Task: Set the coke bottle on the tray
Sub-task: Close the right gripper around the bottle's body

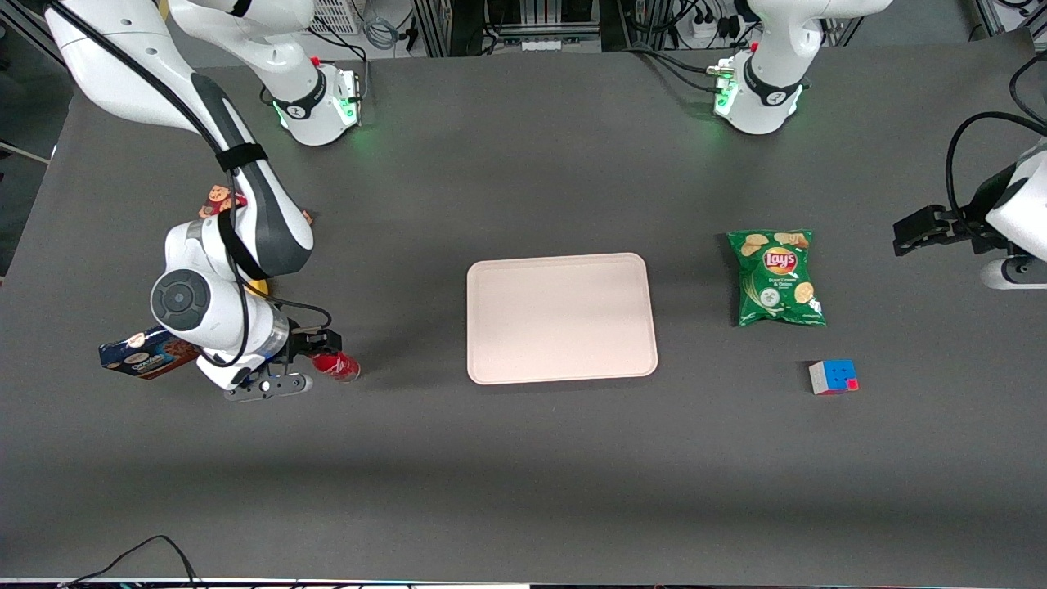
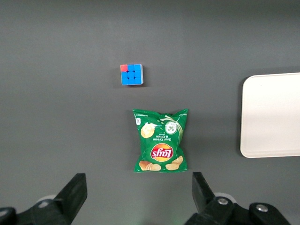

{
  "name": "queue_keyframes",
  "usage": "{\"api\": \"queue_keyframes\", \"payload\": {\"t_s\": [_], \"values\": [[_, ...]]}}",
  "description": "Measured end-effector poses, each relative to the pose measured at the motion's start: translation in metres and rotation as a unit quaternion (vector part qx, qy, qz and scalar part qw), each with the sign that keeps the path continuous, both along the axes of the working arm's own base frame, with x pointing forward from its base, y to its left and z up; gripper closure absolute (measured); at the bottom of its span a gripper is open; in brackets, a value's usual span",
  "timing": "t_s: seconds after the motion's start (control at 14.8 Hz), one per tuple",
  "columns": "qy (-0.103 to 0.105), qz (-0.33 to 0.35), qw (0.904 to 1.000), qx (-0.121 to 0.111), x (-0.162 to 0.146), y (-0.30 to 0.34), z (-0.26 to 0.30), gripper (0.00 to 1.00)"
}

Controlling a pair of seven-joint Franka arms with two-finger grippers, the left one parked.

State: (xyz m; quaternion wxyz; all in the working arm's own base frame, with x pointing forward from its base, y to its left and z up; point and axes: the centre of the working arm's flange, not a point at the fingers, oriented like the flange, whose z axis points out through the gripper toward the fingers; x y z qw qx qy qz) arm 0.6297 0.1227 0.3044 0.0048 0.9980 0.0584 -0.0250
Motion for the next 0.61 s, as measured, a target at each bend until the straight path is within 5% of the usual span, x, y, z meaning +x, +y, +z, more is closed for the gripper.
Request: {"api": "queue_keyframes", "payload": {"t_s": [0.27, 0.61], "values": [[-0.002, 0.001, 1.0000, 0.001, 0.000, 0.002, 0.002, 0.61], [-0.004, -0.003, 1.0000, 0.004, -0.003, 0.014, 0.006, 0.62]]}}
